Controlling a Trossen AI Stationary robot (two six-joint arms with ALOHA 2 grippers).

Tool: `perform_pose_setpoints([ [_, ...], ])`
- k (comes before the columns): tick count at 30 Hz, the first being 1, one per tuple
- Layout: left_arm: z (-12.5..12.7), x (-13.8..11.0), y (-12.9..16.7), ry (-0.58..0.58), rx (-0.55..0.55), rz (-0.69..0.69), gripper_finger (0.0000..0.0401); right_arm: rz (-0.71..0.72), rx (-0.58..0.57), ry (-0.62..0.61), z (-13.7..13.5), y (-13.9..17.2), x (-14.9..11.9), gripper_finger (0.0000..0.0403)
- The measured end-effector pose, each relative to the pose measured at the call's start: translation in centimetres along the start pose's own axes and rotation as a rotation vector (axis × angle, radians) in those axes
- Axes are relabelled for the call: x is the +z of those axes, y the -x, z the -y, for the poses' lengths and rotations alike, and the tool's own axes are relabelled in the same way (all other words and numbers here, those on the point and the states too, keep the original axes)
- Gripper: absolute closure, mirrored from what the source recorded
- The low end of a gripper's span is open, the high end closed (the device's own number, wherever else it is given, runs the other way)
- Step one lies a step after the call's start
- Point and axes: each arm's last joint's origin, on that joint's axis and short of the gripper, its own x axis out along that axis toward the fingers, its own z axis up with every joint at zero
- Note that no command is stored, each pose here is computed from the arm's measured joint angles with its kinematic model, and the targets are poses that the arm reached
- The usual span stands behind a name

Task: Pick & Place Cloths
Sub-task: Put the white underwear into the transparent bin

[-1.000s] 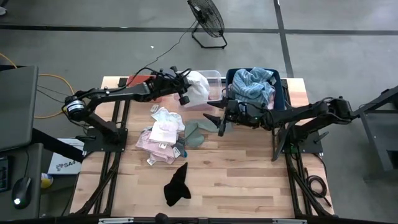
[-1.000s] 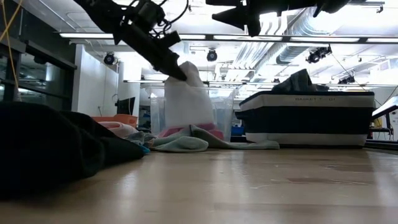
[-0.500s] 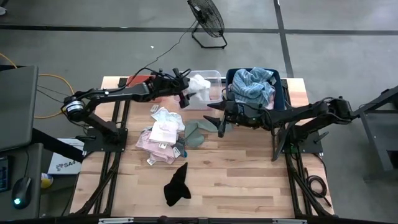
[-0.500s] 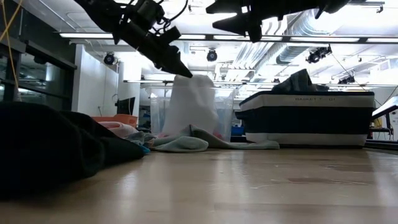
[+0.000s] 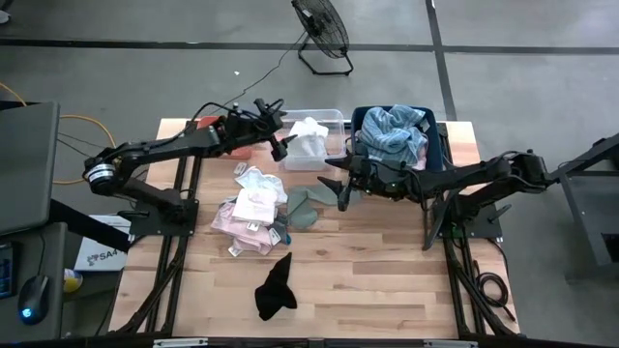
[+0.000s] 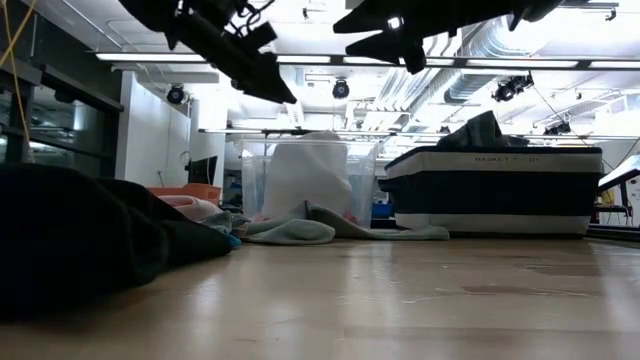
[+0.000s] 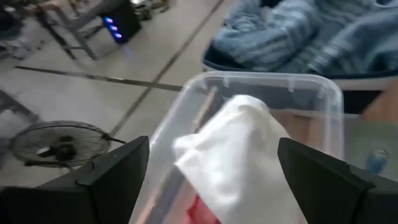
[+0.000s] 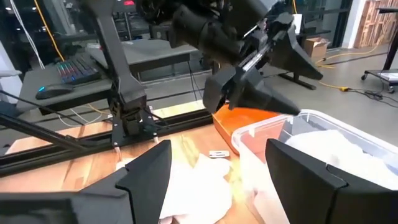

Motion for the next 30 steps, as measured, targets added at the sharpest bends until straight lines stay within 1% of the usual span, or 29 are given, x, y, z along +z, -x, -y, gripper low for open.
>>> perform_pose_setpoints([
  [2,-0.1,0.2,0.4,0.001,0.004,0.011,0.0065,0.0,0.0,0.0,0.0,0.0,0.0,0.0151],
  [3,-0.1,0.3,0.4,0.002,0.0,0.018,0.0078,0.0,0.0,0.0,0.0,0.0,0.0,0.0151],
  [5,0.0,0.3,0.5,0.005,-0.04,0.028,0.0117,0.0,0.0,0.0,0.0,0.0,0.0,0.0151],
  [8,0.2,0.3,0.3,0.024,-0.085,0.035,0.0206,0.001,-0.012,0.0,0.0,0.0,0.0,0.0151],
  [12,0.4,-0.1,-0.3,0.024,-0.104,0.024,0.0357,0.003,-0.017,-0.001,0.1,0.0,0.0,0.0151],
  [13,0.4,-0.1,-0.6,0.029,-0.102,0.031,0.0378,0.003,-0.017,-0.001,0.0,0.0,0.0,0.0151],
  [20,1.1,-1.1,-3.2,0.053,-0.12,0.034,0.0398,0.003,-0.017,-0.001,0.0,0.0,0.0,0.0151],
  [23,1.3,-1.8,-4.3,0.066,-0.085,0.013,0.04,0.003,-0.017,-0.001,0.0,0.0,0.0,0.0151],
  [26,1.2,-2.6,-5.1,0.078,-0.055,-0.029,0.04,0.003,-0.018,-0.001,0.1,0.0,0.0,0.0151],
  [30,1.2,-3.7,-5.8,0.112,-0.058,-0.096,0.04,0.003,-0.017,-0.001,0.0,0.0,0.0,0.0151],
])
